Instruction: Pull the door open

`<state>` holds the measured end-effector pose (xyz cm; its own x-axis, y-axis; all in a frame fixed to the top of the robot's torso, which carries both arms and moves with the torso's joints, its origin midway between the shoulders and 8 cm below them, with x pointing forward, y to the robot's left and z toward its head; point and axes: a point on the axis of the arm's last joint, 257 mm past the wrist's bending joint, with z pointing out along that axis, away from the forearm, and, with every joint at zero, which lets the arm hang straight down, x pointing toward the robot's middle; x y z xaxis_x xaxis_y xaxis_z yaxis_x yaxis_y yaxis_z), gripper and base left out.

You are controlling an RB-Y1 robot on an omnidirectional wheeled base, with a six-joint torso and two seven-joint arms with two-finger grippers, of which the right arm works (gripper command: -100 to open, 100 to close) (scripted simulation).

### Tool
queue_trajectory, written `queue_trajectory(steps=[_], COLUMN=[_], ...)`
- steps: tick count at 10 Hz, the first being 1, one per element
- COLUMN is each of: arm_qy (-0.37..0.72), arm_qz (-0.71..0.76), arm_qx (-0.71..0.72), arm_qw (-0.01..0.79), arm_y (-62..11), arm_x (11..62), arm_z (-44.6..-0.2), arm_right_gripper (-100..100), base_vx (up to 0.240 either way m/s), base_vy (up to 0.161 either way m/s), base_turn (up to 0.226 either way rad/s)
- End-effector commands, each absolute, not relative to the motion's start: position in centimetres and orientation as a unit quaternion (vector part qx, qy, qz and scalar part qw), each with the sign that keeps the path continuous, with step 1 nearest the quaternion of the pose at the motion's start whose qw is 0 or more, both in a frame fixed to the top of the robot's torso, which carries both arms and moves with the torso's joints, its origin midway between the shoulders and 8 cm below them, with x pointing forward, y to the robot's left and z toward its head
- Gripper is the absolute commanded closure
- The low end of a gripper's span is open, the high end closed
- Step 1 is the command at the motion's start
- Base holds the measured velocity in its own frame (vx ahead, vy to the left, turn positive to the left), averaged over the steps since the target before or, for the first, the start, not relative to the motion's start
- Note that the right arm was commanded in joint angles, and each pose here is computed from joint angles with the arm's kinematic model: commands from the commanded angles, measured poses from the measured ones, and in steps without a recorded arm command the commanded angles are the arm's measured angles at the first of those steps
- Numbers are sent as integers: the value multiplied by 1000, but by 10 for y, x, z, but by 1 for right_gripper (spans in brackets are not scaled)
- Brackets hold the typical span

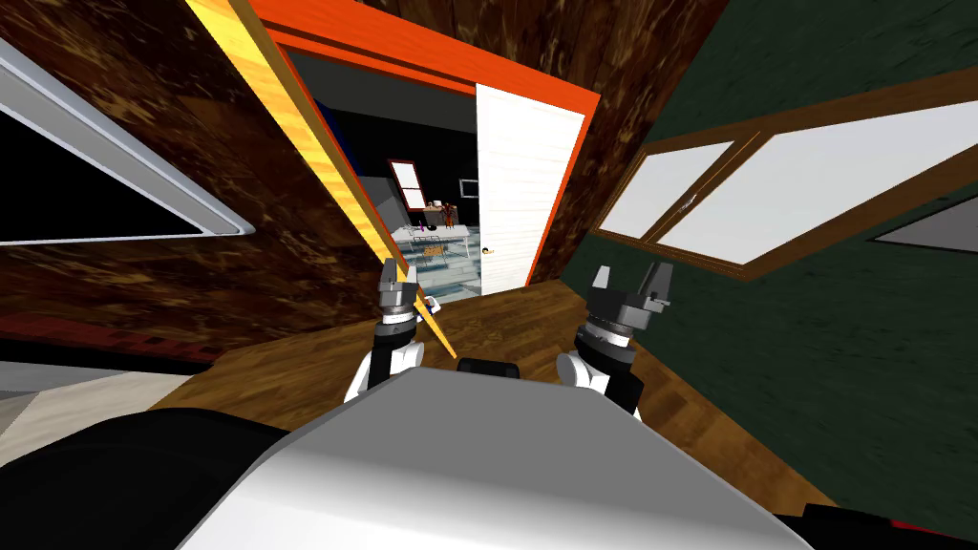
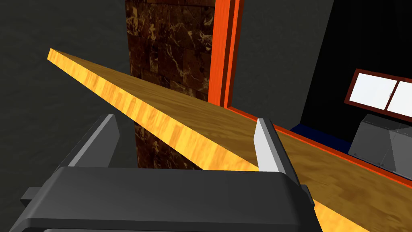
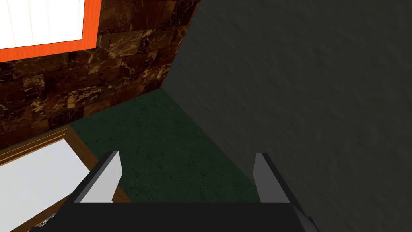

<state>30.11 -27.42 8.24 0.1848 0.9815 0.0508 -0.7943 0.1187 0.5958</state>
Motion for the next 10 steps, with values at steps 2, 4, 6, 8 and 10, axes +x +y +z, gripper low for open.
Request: queue_trajectory(steps=[2, 4, 6, 8, 10], arm_qy=[195, 205, 214, 224, 234], arm_qz=[611, 609, 607, 605, 603], arm_qx=[263, 268, 273, 279, 285], arm_qw=[721, 718, 714, 711, 708], arm_y=[-274, -274, -274, -274, -275], arm_x=[313, 324, 333, 342, 353], arm_z=[68, 56, 44, 32, 18], arm_right_gripper=[-100, -100, -100, -100, -100], base_vx=[86, 105, 86, 92, 85], base_vy=[-22, -24, -8, -9, -24], base_turn=[63, 59, 48, 54, 70])
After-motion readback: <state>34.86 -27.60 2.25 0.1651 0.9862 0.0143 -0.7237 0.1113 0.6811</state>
